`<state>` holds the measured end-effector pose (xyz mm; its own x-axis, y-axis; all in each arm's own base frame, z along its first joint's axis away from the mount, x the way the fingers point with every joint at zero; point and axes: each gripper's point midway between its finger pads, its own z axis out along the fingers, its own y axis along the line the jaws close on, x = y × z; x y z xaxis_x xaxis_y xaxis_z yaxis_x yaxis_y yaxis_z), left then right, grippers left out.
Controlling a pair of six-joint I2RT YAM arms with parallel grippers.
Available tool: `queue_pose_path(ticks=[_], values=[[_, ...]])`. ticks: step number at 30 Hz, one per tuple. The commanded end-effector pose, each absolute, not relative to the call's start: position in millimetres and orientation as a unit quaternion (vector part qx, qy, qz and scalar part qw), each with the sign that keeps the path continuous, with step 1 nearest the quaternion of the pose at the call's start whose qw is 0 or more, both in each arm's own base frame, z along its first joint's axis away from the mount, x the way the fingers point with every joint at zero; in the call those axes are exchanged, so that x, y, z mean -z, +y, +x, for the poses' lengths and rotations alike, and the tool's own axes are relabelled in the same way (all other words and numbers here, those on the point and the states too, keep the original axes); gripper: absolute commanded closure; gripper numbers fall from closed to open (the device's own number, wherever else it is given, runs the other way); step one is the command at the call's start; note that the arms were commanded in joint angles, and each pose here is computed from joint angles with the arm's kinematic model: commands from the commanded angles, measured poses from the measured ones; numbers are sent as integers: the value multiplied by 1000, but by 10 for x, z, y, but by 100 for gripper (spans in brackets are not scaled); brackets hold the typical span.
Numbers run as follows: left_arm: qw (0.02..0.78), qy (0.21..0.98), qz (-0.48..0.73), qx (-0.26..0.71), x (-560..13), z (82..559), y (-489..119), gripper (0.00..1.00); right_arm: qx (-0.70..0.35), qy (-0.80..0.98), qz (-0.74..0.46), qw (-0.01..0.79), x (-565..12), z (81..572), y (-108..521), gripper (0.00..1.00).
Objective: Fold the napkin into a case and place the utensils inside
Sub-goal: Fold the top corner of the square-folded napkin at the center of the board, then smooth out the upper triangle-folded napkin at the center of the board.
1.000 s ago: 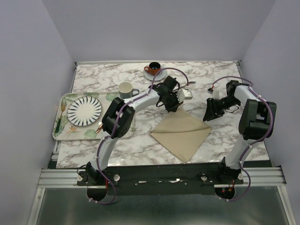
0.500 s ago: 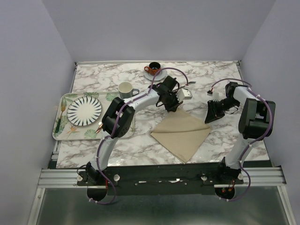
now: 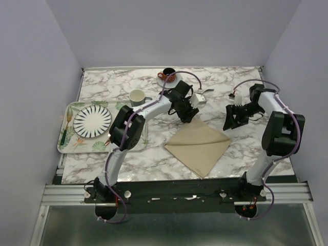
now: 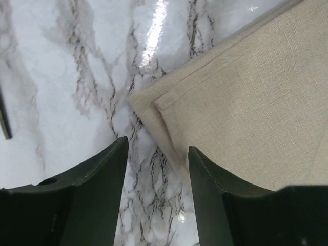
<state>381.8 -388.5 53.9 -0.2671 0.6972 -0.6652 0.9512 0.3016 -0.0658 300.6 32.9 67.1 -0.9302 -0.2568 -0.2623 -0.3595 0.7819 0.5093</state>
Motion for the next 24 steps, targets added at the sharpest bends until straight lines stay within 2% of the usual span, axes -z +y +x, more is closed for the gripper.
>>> queue_pose_path(ticks=[1,2,3,4,7,8,9,11,12,14,15,17,18,24], values=[[351,759,490,247,-1497,3947,-3716,34,-319,913,-196,163,-1247,3077,488,15],[356,755,487,258,-1612,3889,-3699,31,-325,909,-199,170,-1335,3040,521,2],[350,756,475,281,-1698,3794,-3681,28,-333,904,-202,174,-1378,3016,562,0],[348,755,470,298,-1829,3637,-3613,27,-354,894,-205,183,-1452,2993,637,0],[301,756,439,381,-1956,3122,-3579,3,-409,870,-204,186,-1573,2835,882,0],[285,759,424,403,-1965,3009,-3574,1,-424,863,-203,186,-1596,2799,953,0],[269,757,411,431,-1983,2892,-3600,1,-443,856,-202,174,-1571,2701,1057,0],[188,768,359,496,-1900,2550,-3600,1,-475,841,-193,172,-1603,2660,1194,0],[182,759,347,521,-1923,2514,-3650,1,-488,837,-188,159,-1558,2591,1270,0],[107,766,286,566,-1782,2233,-3612,1,-509,829,-176,152,-1531,2590,1365,0],[130,741,290,591,-1852,2256,-3678,1,-516,826,-178,141,-1506,2562,1429,0],[69,750,236,614,-1670,2075,-3627,1,-535,821,-165,113,-1422,2518,1523,0],[88,733,244,629,-1705,2090,-3672,1,-541,819,-161,103,-1388,2507,1547,0],[76,735,203,642,-1460,2137,-3746,1,-563,811,-154,47,-1150,2445,1837,0]])
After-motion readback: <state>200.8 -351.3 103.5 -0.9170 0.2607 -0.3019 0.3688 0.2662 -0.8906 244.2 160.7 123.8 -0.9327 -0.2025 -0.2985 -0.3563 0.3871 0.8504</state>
